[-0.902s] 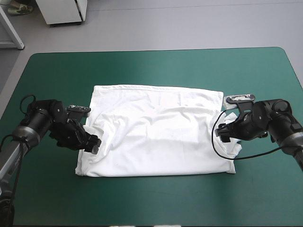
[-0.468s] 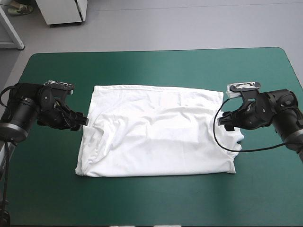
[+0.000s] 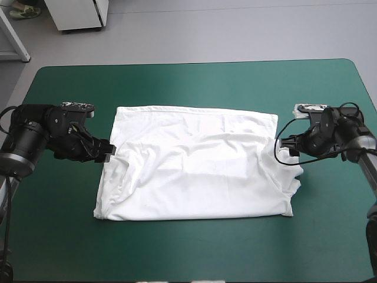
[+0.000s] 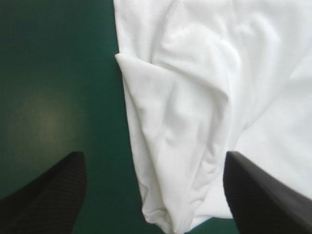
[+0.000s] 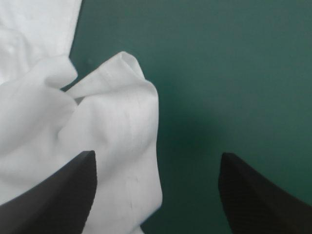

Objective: Fold the cloth

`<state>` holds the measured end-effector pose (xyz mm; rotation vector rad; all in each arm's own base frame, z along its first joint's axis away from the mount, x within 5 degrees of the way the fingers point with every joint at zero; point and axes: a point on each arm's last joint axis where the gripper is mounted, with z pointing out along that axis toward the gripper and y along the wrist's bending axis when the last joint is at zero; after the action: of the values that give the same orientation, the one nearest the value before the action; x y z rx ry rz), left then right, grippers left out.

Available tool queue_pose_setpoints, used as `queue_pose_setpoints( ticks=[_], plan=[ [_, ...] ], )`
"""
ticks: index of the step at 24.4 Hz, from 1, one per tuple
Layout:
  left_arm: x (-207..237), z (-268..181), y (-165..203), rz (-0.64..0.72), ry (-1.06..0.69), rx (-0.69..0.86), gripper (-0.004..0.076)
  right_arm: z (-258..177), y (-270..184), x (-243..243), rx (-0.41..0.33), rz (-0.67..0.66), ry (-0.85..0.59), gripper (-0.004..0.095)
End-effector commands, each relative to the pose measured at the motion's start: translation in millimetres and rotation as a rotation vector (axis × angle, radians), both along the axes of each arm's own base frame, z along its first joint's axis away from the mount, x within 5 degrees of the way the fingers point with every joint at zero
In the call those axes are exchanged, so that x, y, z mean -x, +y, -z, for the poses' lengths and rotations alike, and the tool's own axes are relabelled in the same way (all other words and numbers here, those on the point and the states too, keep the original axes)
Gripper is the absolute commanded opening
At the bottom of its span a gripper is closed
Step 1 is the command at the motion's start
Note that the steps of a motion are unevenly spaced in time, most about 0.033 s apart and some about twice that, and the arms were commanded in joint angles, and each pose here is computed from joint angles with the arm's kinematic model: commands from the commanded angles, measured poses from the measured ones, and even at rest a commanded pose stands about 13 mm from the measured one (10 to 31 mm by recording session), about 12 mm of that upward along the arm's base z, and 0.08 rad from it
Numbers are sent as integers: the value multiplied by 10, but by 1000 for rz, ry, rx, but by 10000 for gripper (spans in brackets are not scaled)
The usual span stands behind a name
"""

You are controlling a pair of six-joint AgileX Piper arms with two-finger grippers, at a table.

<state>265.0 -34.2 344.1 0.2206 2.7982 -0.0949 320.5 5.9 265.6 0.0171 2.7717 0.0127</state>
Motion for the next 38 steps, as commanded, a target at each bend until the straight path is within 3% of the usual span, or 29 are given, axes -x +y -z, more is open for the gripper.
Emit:
queue_pose_setpoints(
  ticks=[1, 6, 9, 11, 16, 21, 25, 27, 28, 30, 33, 38],
  plan=[
    [60, -180, -42, 6, -65, 58, 566, 2, -27, -156, -12, 5, -65, 641],
    [58, -180, -42, 6, -68, 58, 566, 266, -5, -285, -39, 10, -14, 620],
    [62, -179, -40, 6, -63, 56, 566, 348, -3, -320, -41, 12, 1, 548],
    [62, -179, -40, 6, -63, 56, 566, 364, -3, -330, -41, 12, 1, 420],
    [62, -179, -40, 8, -64, 55, 566, 325, -4, -325, -30, -13, -19, -18],
    [62, -179, -40, 24, -66, 49, 566, 138, -23, -224, -16, 4, -38, -19],
    [57, -181, -41, 28, -71, 48, 566, -125, -139, -8, 59, 160, -28, -19],
    [55, -181, -39, 29, -74, 46, 566, -243, -151, 95, 48, 219, -31, -19],
    [54, -182, -39, 29, -76, 46, 566, -320, -119, 130, 8, 229, -61, -19],
    [48, -184, -40, 29, -83, 47, 555, -443, 21, 149, -70, 190, -140, -19],
    [44, -186, -41, 28, -87, 48, 519, -532, 493, 171, -134, -10, -218, -19],
    [39, -189, -41, 36, -95, 46, 511, -388, 1104, 209, -147, -212, -194, -19]
  ],
)
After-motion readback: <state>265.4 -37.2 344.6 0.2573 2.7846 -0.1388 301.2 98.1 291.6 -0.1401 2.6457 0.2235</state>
